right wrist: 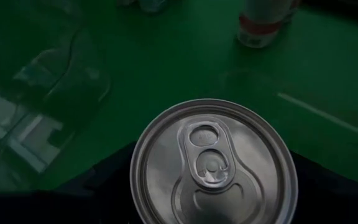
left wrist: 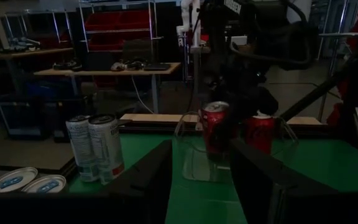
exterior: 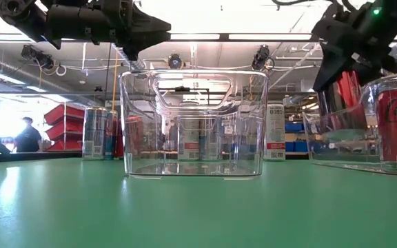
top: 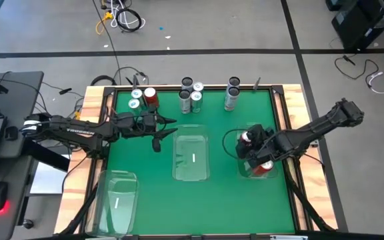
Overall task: Sort soda cans
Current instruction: Put the bottom red-black soda can into the top right transparent bin, then put the red-black soda can into the top right transparent bin
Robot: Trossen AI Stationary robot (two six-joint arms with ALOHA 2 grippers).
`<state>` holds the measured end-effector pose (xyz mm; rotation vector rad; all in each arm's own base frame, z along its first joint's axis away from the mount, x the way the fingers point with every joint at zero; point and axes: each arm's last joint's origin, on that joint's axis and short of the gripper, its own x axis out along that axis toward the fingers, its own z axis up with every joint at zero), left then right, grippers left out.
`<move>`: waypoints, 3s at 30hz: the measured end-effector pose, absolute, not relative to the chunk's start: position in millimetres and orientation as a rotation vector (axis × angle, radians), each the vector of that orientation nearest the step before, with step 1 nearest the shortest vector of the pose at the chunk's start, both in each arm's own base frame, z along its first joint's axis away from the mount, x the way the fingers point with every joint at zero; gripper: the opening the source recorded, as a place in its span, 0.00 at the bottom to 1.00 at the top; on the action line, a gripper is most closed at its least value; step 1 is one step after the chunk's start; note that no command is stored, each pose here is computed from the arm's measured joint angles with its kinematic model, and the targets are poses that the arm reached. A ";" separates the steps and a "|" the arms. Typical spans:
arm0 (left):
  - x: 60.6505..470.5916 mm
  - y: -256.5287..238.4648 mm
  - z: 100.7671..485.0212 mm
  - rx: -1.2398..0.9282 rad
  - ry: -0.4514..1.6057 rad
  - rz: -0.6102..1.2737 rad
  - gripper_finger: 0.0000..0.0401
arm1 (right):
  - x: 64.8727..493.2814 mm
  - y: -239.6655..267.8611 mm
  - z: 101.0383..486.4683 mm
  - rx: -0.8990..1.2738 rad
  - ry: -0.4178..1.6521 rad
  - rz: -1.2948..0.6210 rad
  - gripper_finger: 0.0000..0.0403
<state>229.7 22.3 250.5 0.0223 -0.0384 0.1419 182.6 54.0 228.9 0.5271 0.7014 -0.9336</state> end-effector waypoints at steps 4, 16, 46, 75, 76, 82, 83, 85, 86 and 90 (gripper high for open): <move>229.7 22.3 250.4 0.022 -0.038 0.142 0.40 | 182.1 60.9 230.2 0.519 0.737 -0.874 0.72; 229.7 22.3 250.4 0.022 -0.038 0.142 0.40 | 175.7 81.0 232.6 0.496 0.820 -0.736 0.72; 229.7 22.3 250.0 0.022 -0.033 0.142 0.40 | 166.3 100.3 201.6 0.533 0.887 -0.568 0.72; 239.6 27.6 274.0 0.027 0.087 0.226 0.40 | 196.1 97.3 246.6 0.418 0.762 -0.426 0.73; 240.6 28.5 277.9 0.043 0.126 0.251 0.40 | 198.9 94.8 247.5 0.406 0.754 -0.419 0.71; 240.7 34.4 315.0 0.070 0.302 0.362 0.36 | 219.2 73.3 255.1 0.355 0.676 -0.393 0.59; 239.2 36.2 323.0 0.071 0.332 0.368 0.34 | 222.6 68.9 256.7 0.348 0.656 -0.396 0.56; 235.1 42.1 339.4 0.071 0.387 0.392 0.26 | 228.8 59.9 260.1 0.332 0.617 -0.403 0.50; 233.1 46.0 346.9 0.072 0.418 0.406 0.21 | 231.8 55.9 261.9 0.327 0.598 -0.399 0.46; 224.0 64.4 366.1 0.069 0.582 0.464 0.03 | 241.1 41.5 268.1 0.297 0.551 -0.353 0.34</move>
